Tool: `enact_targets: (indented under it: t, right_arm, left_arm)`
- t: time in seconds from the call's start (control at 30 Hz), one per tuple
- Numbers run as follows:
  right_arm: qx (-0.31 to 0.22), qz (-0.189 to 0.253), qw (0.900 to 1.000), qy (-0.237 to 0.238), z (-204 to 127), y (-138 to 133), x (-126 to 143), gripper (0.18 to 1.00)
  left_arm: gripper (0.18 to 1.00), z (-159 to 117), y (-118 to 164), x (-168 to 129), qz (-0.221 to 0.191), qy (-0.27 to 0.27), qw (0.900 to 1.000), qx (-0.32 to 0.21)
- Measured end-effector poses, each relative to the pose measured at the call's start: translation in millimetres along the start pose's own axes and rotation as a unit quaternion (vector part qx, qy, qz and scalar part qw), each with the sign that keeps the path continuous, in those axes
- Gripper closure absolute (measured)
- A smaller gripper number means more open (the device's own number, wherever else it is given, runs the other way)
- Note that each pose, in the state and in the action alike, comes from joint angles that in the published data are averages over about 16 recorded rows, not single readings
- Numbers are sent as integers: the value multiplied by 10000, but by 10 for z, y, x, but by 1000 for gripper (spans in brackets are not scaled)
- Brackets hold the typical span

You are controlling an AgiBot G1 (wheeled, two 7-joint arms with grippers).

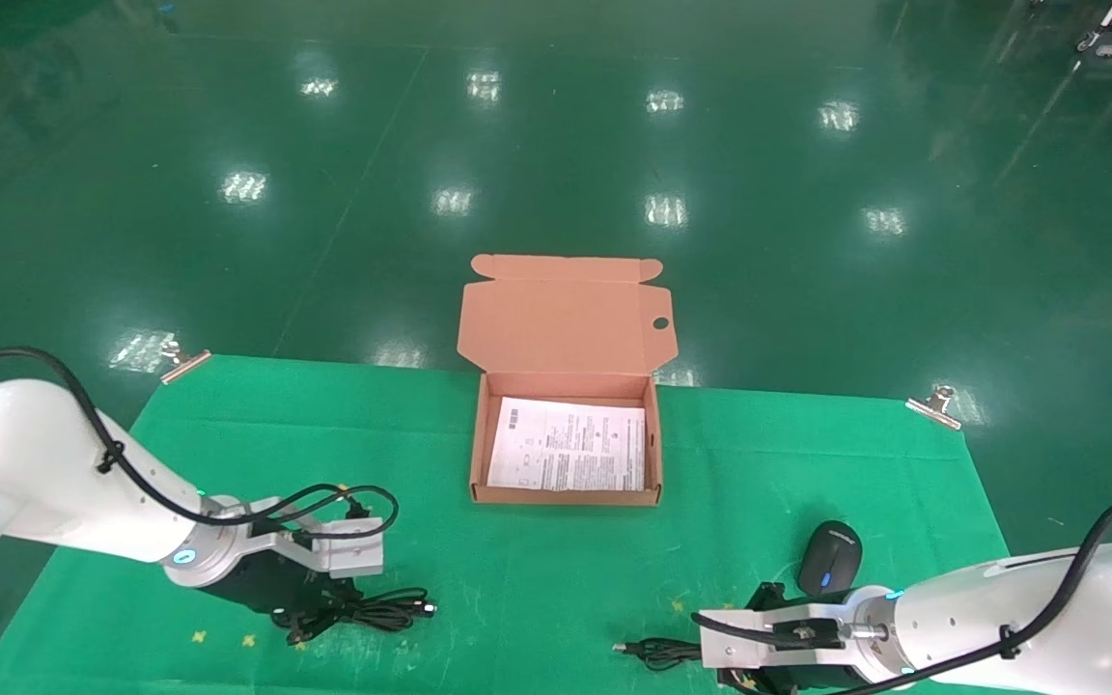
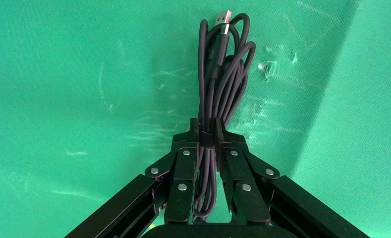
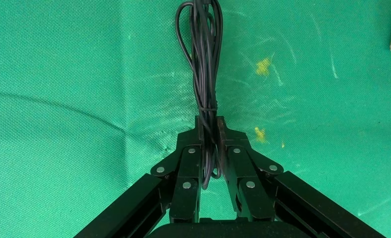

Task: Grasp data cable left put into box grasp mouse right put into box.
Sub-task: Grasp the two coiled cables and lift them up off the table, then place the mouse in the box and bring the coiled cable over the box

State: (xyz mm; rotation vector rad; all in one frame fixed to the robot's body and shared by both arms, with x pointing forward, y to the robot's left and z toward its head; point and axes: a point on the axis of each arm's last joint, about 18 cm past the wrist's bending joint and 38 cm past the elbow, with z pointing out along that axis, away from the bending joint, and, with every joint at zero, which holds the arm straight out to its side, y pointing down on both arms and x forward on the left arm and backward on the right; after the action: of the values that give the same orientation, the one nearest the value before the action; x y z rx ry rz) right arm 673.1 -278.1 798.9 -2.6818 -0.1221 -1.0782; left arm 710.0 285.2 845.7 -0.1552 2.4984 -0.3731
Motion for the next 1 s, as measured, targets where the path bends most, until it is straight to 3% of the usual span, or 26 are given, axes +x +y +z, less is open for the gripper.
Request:
enact_targets:
  t: [0.3,0.57,0.8,1.0]
  right_arm:
    - [13,150,9997,190,-207,70,112,957]
    - [63,425,9950,903,-772,176,456,960]
    - [270,413,9800,1929,-1402,69,984,960]
    - [646,133,9582,2785,-1846,-294,1513,960]
  left_arm:
    - [944,-143,22,-91,68,-121,9999,8]
    - [949,-582,-23,-383,245,-619,9978,23]
    - [951,-1125,-284,-732,556,-1395,9886,52]
    - [952,-1555,-666,-995,832,-2117,9737,155]
